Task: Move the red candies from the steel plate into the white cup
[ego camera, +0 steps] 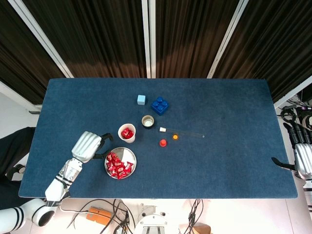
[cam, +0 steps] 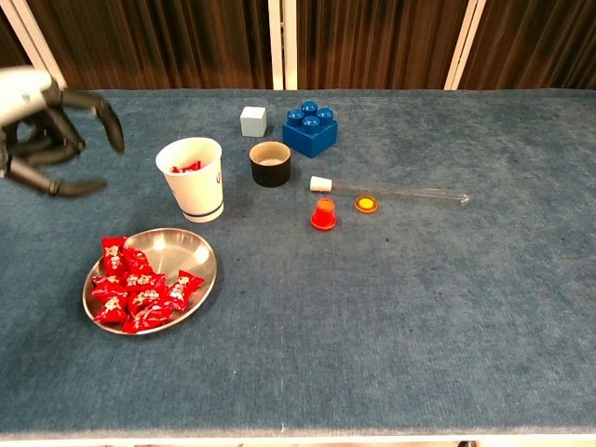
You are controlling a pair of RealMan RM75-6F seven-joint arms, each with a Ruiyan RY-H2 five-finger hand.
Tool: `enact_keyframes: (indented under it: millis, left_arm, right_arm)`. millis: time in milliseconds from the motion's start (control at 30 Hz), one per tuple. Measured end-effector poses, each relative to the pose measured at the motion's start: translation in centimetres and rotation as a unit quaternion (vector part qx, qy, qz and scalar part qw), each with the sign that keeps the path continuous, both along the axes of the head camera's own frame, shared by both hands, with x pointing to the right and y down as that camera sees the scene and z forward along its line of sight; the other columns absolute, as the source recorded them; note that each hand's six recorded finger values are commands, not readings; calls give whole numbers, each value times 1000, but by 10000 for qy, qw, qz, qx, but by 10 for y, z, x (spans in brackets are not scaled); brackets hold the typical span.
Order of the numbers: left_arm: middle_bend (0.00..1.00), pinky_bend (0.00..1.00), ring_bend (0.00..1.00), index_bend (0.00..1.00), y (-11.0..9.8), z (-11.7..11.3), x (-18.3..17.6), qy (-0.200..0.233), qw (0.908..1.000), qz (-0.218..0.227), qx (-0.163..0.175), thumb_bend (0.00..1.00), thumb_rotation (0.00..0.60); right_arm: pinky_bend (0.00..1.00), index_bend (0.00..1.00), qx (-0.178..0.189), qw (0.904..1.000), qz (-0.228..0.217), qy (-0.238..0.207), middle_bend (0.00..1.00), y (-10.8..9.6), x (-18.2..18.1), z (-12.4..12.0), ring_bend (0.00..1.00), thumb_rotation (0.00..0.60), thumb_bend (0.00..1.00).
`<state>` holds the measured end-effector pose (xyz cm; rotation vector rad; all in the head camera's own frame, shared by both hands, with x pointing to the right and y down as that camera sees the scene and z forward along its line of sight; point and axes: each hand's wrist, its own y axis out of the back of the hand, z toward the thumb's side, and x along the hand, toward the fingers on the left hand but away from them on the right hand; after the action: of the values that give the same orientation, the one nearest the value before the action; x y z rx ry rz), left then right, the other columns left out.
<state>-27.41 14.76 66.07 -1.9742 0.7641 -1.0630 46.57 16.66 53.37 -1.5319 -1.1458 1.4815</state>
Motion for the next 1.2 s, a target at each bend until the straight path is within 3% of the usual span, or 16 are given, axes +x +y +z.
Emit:
enact_keyframes:
  millis: [200,600,1200]
  left_arm:
    - [921,829,911,448,20,20,0,-457,9974,546,-125,189,600]
    - [921,829,910,448,24,40,13,-774,9907,1103,-192,252,600]
    - [921,829,910,447,27,57,22,-983,9853,1358,-325,244,600]
  right_arm:
    - [124,0,120,9999,-22,97,30,-3,-3,-7,0,600,258]
    - [124,0,102,9999,4,111,30,-2,-6,-9,0,600,258]
    - [125,0,-2,9999,36,105,30,1,-9,-3,0,600,257]
